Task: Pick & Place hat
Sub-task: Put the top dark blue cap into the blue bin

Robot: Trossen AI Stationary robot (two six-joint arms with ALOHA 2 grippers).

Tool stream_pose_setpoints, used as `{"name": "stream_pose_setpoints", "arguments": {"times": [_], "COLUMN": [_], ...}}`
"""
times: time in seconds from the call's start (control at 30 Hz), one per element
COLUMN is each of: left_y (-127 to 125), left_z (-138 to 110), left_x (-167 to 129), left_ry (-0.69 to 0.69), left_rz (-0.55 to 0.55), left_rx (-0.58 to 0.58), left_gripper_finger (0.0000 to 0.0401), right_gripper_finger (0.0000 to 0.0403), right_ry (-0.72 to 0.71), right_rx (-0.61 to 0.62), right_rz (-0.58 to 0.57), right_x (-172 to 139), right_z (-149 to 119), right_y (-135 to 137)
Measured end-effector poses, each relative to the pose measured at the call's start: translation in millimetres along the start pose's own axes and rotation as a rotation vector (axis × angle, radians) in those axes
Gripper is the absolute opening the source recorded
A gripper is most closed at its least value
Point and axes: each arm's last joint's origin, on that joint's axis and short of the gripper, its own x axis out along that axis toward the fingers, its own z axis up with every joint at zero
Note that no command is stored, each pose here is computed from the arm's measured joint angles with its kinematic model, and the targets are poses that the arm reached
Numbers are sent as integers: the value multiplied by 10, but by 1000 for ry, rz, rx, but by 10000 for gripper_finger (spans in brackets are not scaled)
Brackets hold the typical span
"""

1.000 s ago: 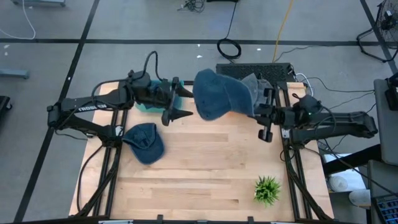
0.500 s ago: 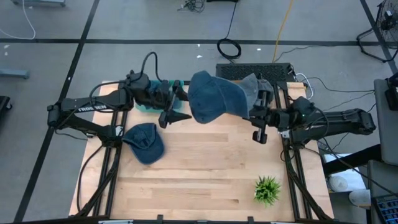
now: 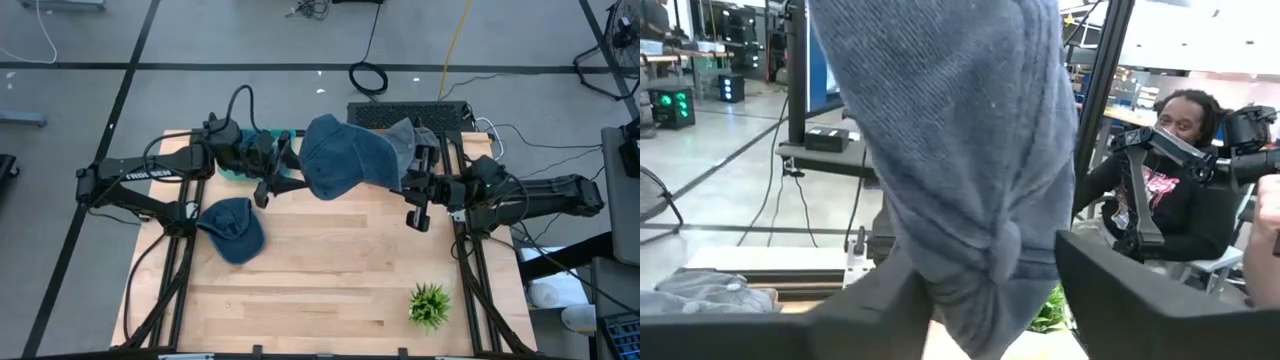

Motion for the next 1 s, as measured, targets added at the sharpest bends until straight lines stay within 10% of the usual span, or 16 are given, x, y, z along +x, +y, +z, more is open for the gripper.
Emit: {"name": "stream_pose_setpoints", "arguments": {"times": [0.5, 1.0], "left_y": [-2, -229], "left_z": [11, 452], "left_x": [0, -604], "left_ry": [-11, -178], "left_rz": [-1, 52], "left_rx": [0, 73], "left_gripper_finger": [23, 21], "right_gripper_finger": [6, 127], "right_ry": [13, 171], "right_rx": [6, 65], "right_rz": [43, -234], "right_x": [31, -26], "right_z": [-63, -49], "right_y": [38, -61]}}
